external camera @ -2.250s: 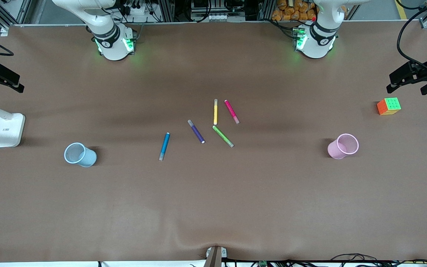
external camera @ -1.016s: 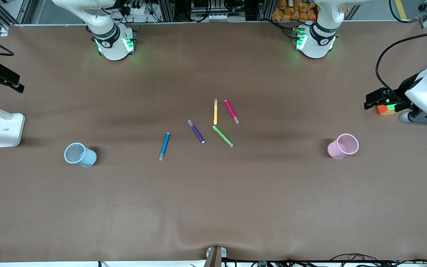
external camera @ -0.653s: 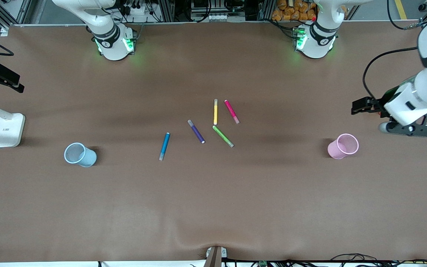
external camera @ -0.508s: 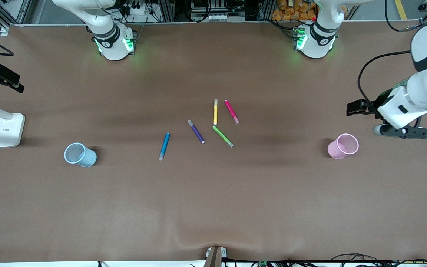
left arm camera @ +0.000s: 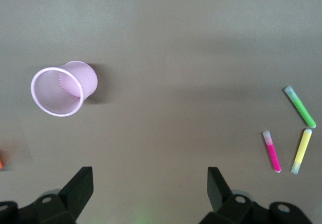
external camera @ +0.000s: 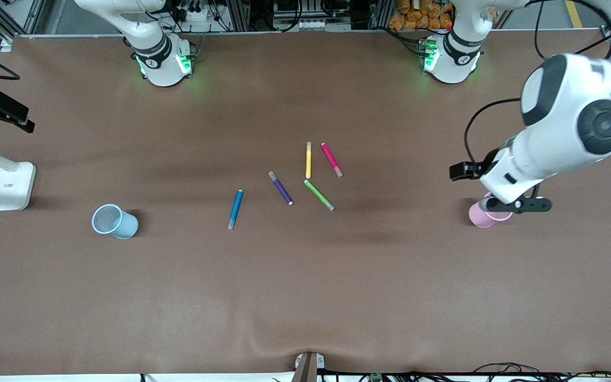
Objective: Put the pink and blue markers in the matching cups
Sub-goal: 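Swing the left gripper over to the pink marker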
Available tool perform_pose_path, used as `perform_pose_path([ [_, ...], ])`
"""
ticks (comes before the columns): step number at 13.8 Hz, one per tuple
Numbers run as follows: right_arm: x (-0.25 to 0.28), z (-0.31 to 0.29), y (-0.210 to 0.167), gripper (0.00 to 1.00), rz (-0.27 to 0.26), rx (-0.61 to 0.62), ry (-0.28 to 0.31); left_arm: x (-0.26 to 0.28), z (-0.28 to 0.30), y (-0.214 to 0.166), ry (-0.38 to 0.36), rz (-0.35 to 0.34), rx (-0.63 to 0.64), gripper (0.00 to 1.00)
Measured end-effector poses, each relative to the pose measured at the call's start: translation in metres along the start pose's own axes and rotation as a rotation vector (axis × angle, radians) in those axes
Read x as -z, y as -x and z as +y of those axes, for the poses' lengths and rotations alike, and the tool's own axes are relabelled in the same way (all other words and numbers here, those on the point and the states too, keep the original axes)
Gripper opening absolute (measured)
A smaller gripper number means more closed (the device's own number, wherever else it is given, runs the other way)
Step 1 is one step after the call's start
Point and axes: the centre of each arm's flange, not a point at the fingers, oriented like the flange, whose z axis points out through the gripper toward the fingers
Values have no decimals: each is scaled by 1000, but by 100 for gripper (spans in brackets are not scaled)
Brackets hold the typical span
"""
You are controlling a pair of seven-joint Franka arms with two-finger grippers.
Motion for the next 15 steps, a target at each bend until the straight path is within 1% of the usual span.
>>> perform_pose_path([
  [2, 0, -3, 0, 100, 1, 6, 0, -14, 16, -4, -1, -3, 44, 100],
  [5, 0, -6, 0, 100, 1, 12, 0, -38, 56, -3, -14, -18, 128, 100],
  [8, -3, -11, -3, 100, -1, 21, 1, -66, 89, -2, -28, -35, 184, 100],
  [10, -6, -12, -5, 100, -3, 23, 1, -82, 113, 3, -40, -43, 227, 100],
  [13, -6, -12, -6, 100, -4, 22, 1, -106, 148, 16, -56, -47, 255, 100],
  [15, -6, -12, -6, 100, -4, 22, 1, -133, 169, 28, -50, -23, 271, 100],
])
